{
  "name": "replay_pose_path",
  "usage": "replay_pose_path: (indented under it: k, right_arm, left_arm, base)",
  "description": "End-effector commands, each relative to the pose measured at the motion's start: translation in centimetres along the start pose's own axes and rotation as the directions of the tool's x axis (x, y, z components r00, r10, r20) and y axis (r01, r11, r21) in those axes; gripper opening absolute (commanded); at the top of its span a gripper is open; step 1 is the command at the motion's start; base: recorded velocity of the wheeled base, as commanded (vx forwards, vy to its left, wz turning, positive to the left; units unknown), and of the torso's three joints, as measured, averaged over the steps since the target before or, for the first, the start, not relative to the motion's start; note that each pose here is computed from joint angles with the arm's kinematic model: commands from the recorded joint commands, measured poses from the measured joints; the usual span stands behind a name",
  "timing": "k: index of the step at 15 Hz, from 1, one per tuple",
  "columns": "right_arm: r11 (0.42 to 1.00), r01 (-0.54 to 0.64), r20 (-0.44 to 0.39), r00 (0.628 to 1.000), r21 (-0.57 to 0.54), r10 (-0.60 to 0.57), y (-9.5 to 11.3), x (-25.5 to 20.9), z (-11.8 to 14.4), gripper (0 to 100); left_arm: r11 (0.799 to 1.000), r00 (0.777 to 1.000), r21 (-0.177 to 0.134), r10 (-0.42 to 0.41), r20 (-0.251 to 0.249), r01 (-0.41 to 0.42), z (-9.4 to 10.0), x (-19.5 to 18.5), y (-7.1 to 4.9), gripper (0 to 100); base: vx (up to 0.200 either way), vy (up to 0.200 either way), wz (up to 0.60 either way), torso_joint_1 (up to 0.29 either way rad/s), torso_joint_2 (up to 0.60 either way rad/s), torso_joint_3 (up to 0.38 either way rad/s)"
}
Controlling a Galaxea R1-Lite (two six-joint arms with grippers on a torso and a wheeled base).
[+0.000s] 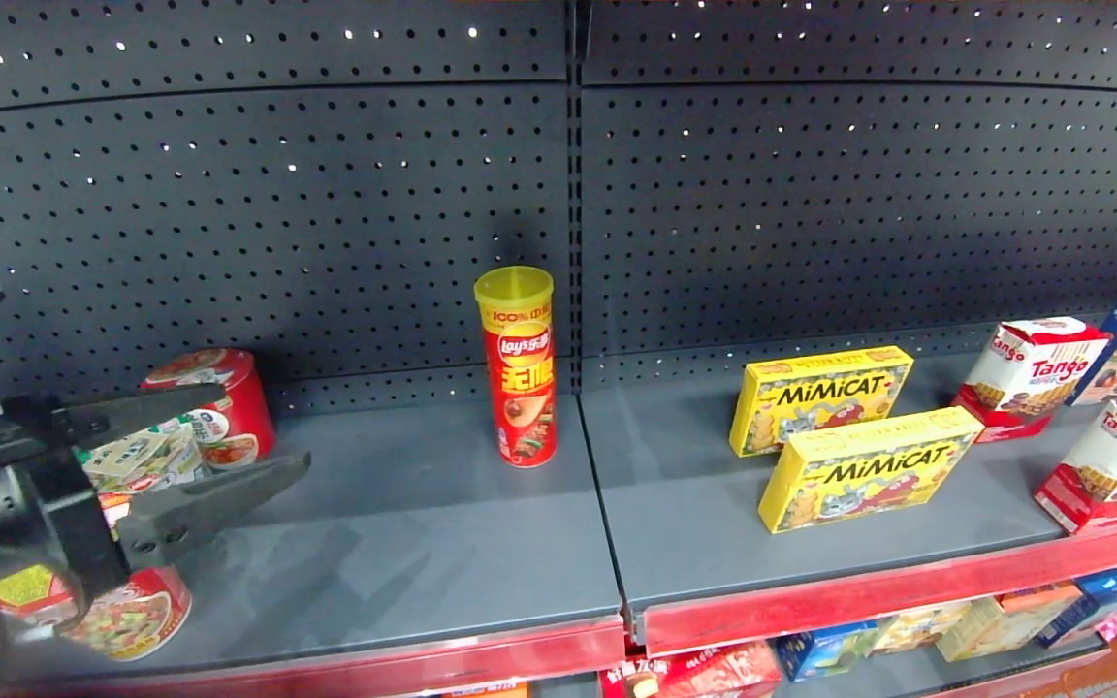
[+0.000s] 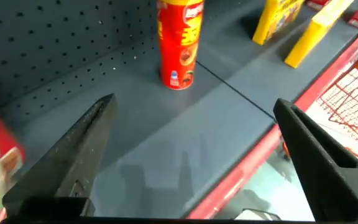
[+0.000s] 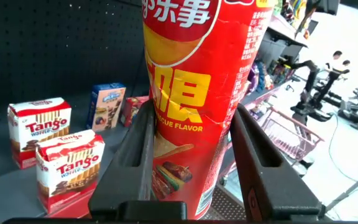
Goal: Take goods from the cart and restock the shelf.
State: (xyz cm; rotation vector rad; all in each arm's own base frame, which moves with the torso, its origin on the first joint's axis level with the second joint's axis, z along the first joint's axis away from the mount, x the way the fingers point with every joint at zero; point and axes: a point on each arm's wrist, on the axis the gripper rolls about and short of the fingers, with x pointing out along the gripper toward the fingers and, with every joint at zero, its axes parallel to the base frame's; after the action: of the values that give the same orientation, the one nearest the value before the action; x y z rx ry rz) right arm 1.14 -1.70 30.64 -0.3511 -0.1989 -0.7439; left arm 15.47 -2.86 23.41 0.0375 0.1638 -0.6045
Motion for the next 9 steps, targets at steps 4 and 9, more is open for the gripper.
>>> replay_pose_path:
  k: [4,9]
  right_arm:
    - [1.000,-0.003,0.000,1.000,-0.016,0.003,0.1,0.0,0.1,0]
    - [0.998,-0.020,-0.007,1.000,-0.062,0.020,1.2,0.3,0.1,0]
  left_arm:
    - [0.997,0.993,-0.022,-0.077,-0.089,0.075,-1.0,8.2,2.3,100]
    - [0.993,0.989,-0.020,-0.121,-0.089,0.119,-0.9,13.0,2.8,100]
  base:
    - [0.000,0.000,0.00,0.000,0.00,0.000]
    - [0.000,0.000,0.00,0.000,0.00,0.000]
